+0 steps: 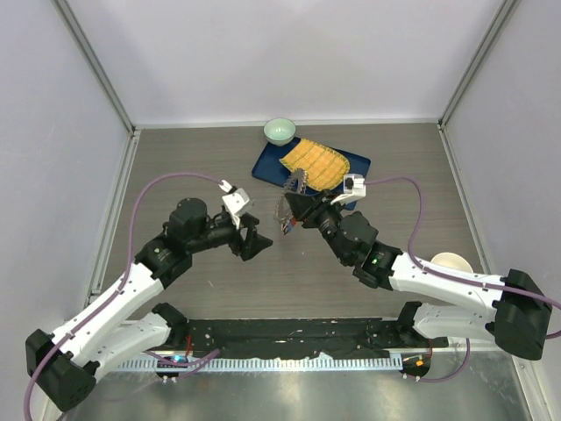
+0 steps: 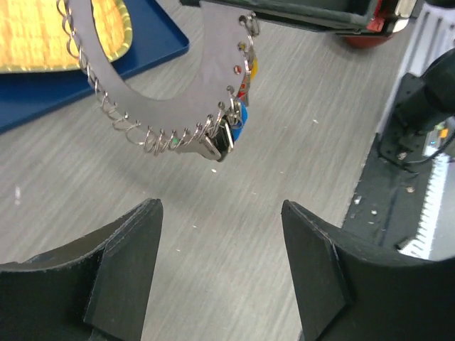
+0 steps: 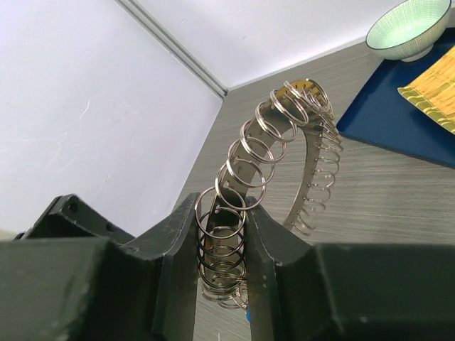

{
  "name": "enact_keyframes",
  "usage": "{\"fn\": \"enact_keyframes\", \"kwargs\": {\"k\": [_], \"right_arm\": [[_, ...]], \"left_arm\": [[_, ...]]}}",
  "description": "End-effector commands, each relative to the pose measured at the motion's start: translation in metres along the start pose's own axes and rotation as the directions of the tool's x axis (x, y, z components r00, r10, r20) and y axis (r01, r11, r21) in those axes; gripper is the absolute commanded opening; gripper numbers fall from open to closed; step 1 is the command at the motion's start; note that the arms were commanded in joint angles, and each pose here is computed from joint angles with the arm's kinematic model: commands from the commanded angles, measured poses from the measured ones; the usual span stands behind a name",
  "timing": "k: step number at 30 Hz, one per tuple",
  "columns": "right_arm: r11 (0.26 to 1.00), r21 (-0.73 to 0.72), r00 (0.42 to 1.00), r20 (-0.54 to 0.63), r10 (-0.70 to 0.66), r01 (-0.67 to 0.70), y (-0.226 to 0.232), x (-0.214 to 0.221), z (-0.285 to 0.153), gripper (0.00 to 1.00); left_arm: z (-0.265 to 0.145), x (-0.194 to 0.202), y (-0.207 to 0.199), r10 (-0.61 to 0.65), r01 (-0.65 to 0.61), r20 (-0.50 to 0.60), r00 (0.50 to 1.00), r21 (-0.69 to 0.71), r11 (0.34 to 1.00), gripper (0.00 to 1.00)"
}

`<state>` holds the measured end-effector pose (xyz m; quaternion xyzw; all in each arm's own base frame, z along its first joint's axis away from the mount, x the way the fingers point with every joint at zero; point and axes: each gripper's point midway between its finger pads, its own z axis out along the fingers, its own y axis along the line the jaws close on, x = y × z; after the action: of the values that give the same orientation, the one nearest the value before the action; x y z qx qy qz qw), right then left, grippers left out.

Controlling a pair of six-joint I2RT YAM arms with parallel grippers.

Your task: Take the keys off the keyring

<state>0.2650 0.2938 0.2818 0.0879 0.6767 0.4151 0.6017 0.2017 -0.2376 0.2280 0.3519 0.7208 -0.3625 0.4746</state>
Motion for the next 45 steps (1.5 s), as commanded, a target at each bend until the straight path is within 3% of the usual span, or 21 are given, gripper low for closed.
{"fn": "enact_keyframes", "kwargs": {"k": [1, 6, 11, 14, 19, 23, 25, 29, 32, 45], "right_arm": [[0.991, -0.01, 0.988, 0.08, 0.135, -0.135, 0.025, -0.036, 0.003, 0.01], [0.984, -0.026, 0.981, 0.071, 0.179, -0.177, 0.03, -0.039, -0.001, 0.01], [0.988, -0.078, 0.991, -0.026, 0.134, -0.135, 0.045, -0.036, -0.012, 0.01], [0.988, -0.077, 0.99, -0.055, 0.133, -0.137, 0.048, -0.04, -0.021, 0.01], [0.963, -0.144, 0.974, -0.059, 0.221, -0.227, 0.066, -0.06, -0.037, 0.01], [0.937, -0.179, 0.954, -0.072, 0.292, -0.301, 0.078, -0.073, -0.047, 0.01], [0.922, -0.207, 0.945, -0.076, 0.319, -0.328, 0.083, -0.078, -0.053, 0.01], [0.901, -0.201, 0.923, -0.081, 0.376, -0.385, 0.076, -0.077, -0.06, 0.01], [0.89, -0.198, 0.912, -0.077, 0.403, -0.41, 0.071, -0.076, -0.064, 0.01], [0.869, -0.201, 0.892, -0.112, 0.439, -0.453, 0.069, -0.068, -0.069, 0.01]], "left_arm": [[0.006, -0.046, 0.016, 0.248, -0.224, 0.145, 0.958, -0.16, 0.961, 0.72], [0.009, -0.04, 0.02, 0.382, -0.358, 0.131, 0.915, -0.174, 0.917, 0.71], [0.004, -0.012, 0.012, 0.577, -0.573, 0.053, 0.815, -0.07, 0.816, 0.71], [0.0, 0.001, 0.012, 0.601, -0.6, 0.014, 0.799, -0.043, 0.799, 0.71], [0.009, -0.005, 0.005, 0.572, -0.571, 0.07, 0.817, -0.034, 0.82, 0.72], [0.017, -0.016, -0.001, 0.575, -0.573, 0.09, 0.813, -0.053, 0.818, 0.8], [0.022, -0.015, -0.005, 0.594, -0.591, 0.076, 0.801, -0.06, 0.804, 0.81], [0.023, -0.047, -0.012, 0.633, -0.606, 0.199, 0.748, -0.185, 0.774, 0.84], [0.022, -0.053, -0.015, 0.658, -0.613, 0.201, 0.726, -0.245, 0.751, 0.8], [0.031, -0.042, -0.035, 0.717, -0.668, 0.185, 0.672, -0.266, 0.695, 0.73]]}}
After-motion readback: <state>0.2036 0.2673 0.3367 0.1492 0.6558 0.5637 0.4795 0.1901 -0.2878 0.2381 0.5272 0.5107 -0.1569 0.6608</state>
